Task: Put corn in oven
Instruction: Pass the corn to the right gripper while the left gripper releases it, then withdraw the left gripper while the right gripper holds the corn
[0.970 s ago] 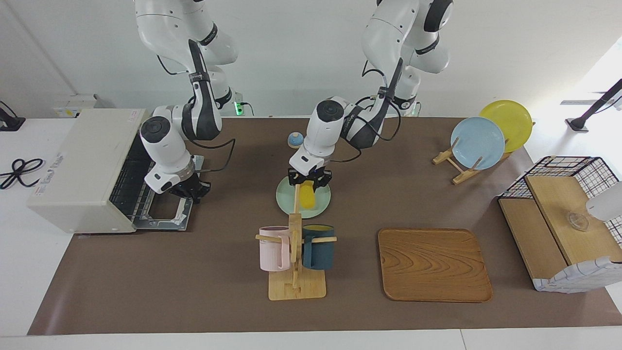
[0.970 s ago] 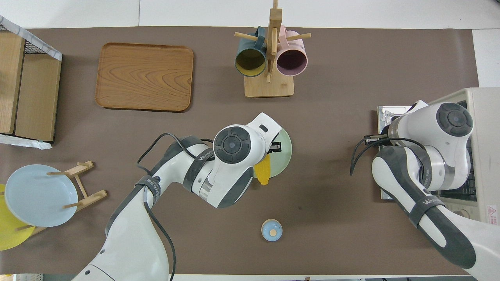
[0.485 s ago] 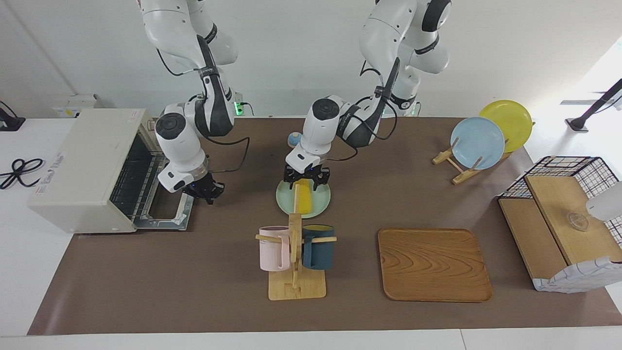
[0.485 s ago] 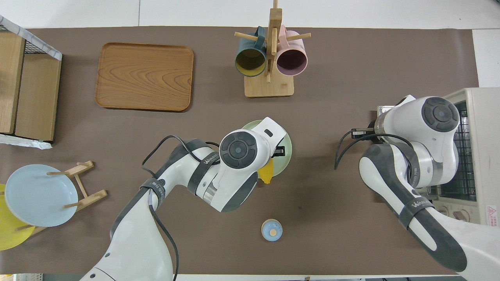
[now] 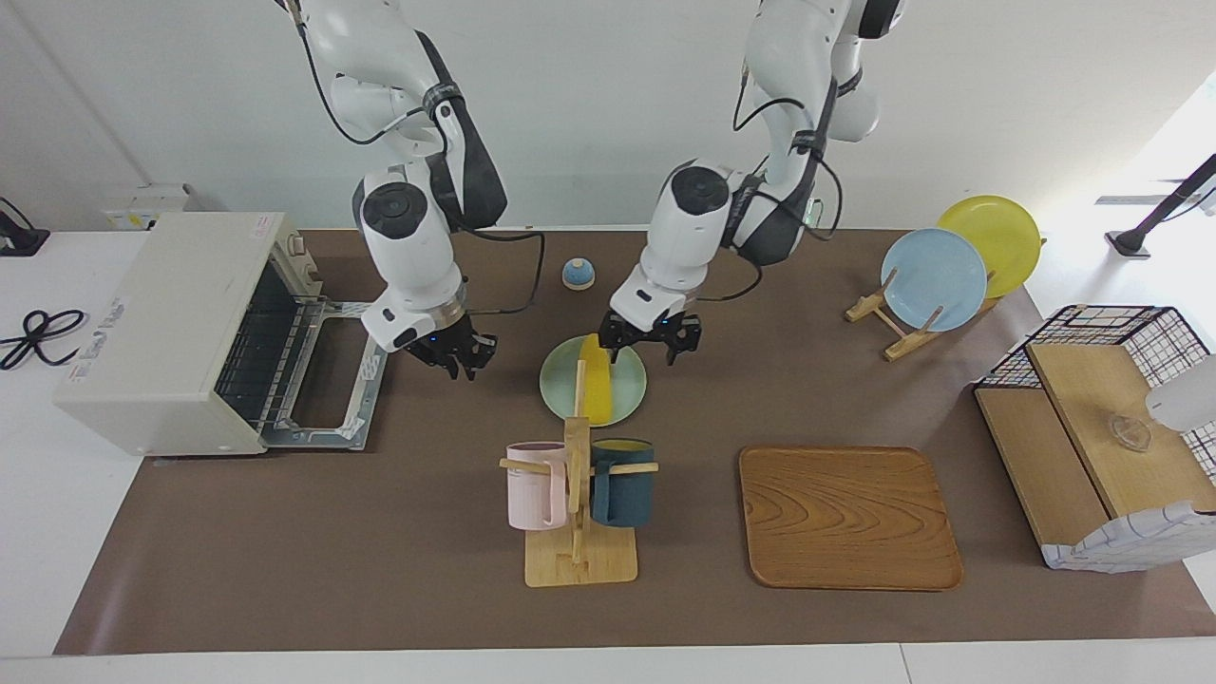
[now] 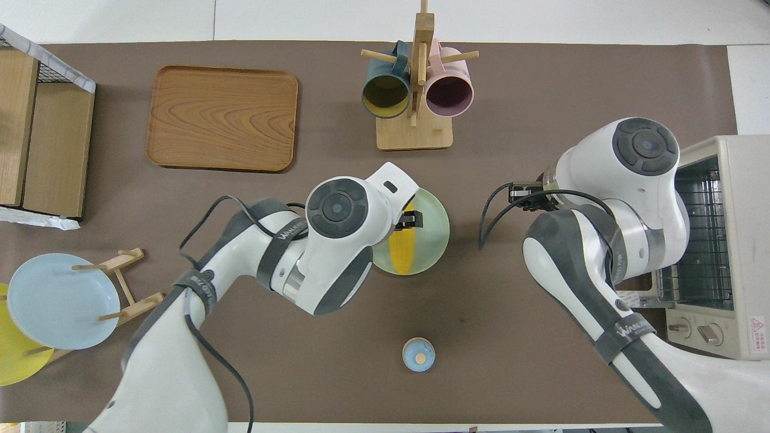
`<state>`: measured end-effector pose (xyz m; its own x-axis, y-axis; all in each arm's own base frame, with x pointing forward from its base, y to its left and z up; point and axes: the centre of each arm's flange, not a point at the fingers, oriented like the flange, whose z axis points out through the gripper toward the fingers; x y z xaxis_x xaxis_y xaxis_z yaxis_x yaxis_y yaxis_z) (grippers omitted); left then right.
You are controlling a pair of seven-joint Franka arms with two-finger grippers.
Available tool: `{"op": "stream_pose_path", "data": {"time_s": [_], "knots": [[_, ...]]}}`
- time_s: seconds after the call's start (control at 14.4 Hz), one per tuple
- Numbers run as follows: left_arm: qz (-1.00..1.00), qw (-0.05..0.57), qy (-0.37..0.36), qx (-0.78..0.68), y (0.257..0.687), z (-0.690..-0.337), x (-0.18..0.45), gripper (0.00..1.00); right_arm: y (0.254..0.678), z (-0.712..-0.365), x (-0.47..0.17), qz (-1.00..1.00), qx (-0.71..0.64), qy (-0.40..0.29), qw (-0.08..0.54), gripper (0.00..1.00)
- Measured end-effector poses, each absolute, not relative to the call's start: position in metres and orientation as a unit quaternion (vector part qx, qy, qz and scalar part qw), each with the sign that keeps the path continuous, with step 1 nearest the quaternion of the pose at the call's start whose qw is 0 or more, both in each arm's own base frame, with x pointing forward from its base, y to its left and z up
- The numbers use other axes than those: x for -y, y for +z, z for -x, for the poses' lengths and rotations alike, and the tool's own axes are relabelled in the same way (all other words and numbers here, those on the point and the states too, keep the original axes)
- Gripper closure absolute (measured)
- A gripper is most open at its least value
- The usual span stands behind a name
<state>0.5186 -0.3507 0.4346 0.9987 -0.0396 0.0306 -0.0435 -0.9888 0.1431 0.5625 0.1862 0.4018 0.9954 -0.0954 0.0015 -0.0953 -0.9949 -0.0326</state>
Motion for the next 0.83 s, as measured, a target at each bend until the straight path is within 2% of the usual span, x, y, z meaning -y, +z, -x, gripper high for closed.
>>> {"op": "stream_pose_path", "data": {"time_s": [0.21, 0.42, 0.48, 0.55, 0.62, 0.83], "knots": [[-0.997, 0.064, 0.002, 0.030, 0.506, -0.542, 0.269, 0.00, 0.424, -0.546, -0.263, 0.998, -0.055, -0.015, 0.022, 0.59], [-0.998, 0.061, 0.001, 0.029, 0.556, -0.562, 0.185, 0.00, 0.436, -0.532, -0.355, 0.997, -0.074, -0.026, 0.002, 0.60], [-0.998, 0.060, 0.000, 0.027, 0.569, -0.565, 0.158, 0.00, 0.429, -0.528, -0.393, 0.996, -0.085, -0.030, -0.003, 0.60], [-0.998, 0.051, 0.000, 0.024, 0.587, -0.566, 0.127, 0.00, 0.400, -0.521, -0.449, 0.994, -0.099, -0.036, -0.001, 0.61], [-0.999, 0.036, -0.003, 0.021, 0.598, -0.563, 0.112, 0.00, 0.375, -0.521, -0.472, 0.993, -0.109, -0.046, 0.008, 0.63], [-0.999, 0.024, -0.022, 0.013, 0.624, -0.540, 0.093, 0.00, 0.334, -0.526, -0.474, 0.993, -0.113, -0.036, 0.008, 0.63]]}}
